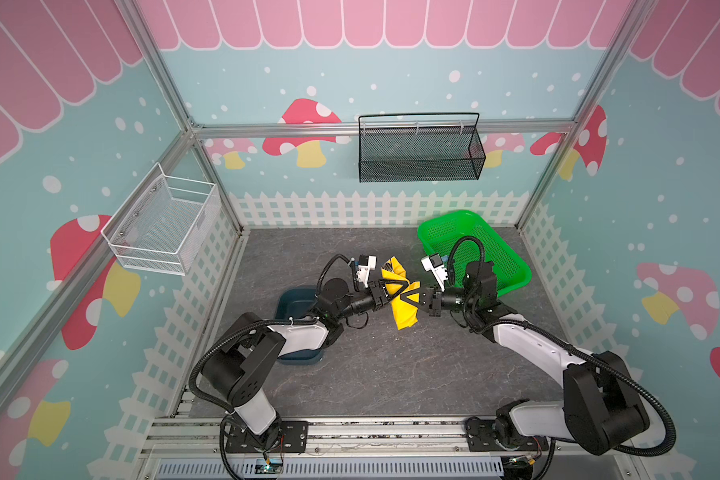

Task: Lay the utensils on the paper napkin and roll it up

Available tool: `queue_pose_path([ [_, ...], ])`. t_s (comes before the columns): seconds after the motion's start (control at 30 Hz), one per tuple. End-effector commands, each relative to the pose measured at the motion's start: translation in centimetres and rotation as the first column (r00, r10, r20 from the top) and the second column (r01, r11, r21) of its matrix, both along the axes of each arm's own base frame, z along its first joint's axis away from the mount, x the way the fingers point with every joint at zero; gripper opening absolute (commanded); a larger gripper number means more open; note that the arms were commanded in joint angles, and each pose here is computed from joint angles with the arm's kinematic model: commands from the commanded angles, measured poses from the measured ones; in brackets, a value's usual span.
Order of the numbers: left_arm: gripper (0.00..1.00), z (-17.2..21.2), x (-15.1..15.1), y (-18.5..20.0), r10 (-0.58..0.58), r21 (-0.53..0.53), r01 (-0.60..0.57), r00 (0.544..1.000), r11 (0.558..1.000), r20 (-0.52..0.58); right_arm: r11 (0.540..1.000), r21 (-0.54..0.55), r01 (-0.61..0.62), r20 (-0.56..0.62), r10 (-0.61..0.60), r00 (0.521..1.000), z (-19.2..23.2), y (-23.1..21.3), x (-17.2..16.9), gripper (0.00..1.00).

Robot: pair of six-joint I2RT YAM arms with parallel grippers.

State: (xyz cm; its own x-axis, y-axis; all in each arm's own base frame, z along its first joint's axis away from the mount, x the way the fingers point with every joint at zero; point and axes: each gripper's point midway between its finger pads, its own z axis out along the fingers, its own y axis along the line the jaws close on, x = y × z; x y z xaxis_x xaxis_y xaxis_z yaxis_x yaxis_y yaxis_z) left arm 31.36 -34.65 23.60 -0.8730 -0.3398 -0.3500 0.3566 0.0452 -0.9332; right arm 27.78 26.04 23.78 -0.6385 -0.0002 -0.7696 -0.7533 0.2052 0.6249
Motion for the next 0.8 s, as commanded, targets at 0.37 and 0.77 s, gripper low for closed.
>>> queue_pose_path([
  [0.37,0.26,1.78,0.37,0.19,0.035,-0.078,-0.033,0.999,0.996,0.027,1.000,0.023,-0.020,0.031,0.019,0.999,0.19,-0.05,-0.47,0.00],
  [0.77,0.18,2.19,0.30,0.71,0.060,-0.085,-0.056,0.997,0.995,0.042,1.000,0.023,0.001,0.025,-0.001,1.000,0.13,-0.24,-0.50,0.06],
])
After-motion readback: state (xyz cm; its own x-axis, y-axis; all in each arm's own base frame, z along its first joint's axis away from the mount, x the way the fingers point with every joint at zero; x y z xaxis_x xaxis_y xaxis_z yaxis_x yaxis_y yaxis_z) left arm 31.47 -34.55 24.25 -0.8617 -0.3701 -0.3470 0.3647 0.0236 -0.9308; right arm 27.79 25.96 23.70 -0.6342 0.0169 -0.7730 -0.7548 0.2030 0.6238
